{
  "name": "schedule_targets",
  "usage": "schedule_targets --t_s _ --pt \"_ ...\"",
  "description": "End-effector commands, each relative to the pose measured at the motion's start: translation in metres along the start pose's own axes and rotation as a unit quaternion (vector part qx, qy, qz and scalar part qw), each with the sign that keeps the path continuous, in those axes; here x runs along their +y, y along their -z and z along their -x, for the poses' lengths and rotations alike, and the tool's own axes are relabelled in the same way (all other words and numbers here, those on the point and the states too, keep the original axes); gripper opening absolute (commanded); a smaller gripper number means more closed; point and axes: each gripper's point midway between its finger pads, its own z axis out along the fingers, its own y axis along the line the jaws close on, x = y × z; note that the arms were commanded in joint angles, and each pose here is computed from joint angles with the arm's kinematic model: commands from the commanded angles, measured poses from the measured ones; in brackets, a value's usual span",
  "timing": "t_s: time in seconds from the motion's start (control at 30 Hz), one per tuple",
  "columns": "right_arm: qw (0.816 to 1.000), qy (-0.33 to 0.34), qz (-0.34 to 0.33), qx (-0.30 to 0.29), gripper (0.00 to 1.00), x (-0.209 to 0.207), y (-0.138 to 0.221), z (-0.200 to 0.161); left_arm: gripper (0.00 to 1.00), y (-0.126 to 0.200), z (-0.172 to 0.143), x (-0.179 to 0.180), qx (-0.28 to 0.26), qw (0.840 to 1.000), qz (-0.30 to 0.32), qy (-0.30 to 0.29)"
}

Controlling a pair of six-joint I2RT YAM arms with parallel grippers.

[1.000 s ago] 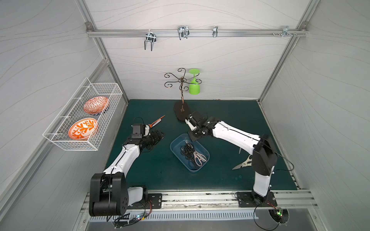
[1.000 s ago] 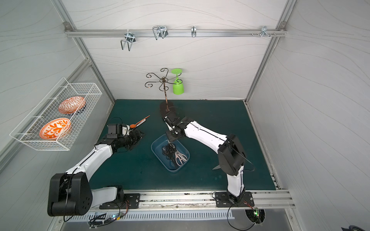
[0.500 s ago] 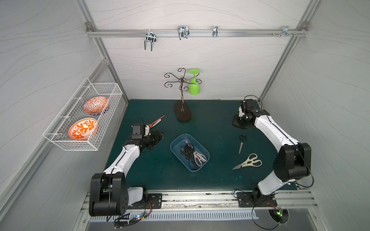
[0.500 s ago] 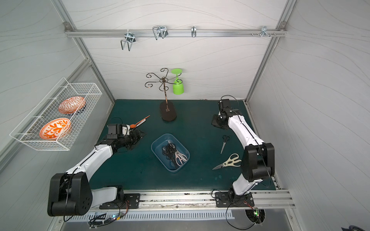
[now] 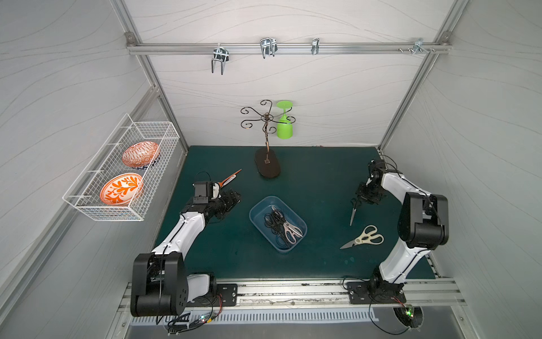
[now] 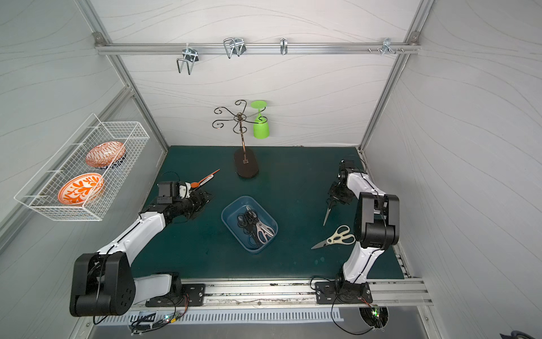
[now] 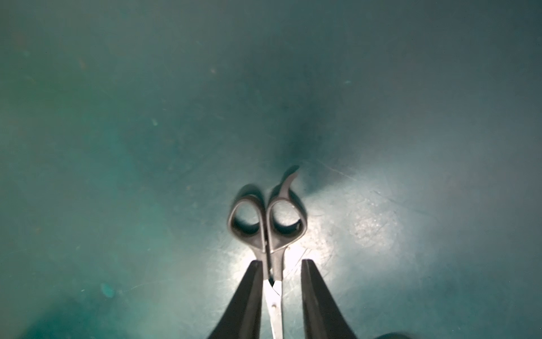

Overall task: Put the scissors into the storage box
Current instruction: Pick up the scissors from the center of the board.

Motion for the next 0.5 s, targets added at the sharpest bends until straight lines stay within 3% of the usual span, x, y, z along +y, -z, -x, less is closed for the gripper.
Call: schedule_targets --t_s 0.0,0.47 --pt "1.000 -0.001 -0.012 0.002 0.26 -0.011 -0.009 0.002 0.87 -0.002 0.003 -0.006 -0.001 1.000 -0.011 -0.006" --pt "1.000 -0.015 -0.010 0.021 0.24 -0.017 -0.031 0.003 0.87 -0.004 0.003 -0.003 0.000 1.000 -0.005 -0.006"
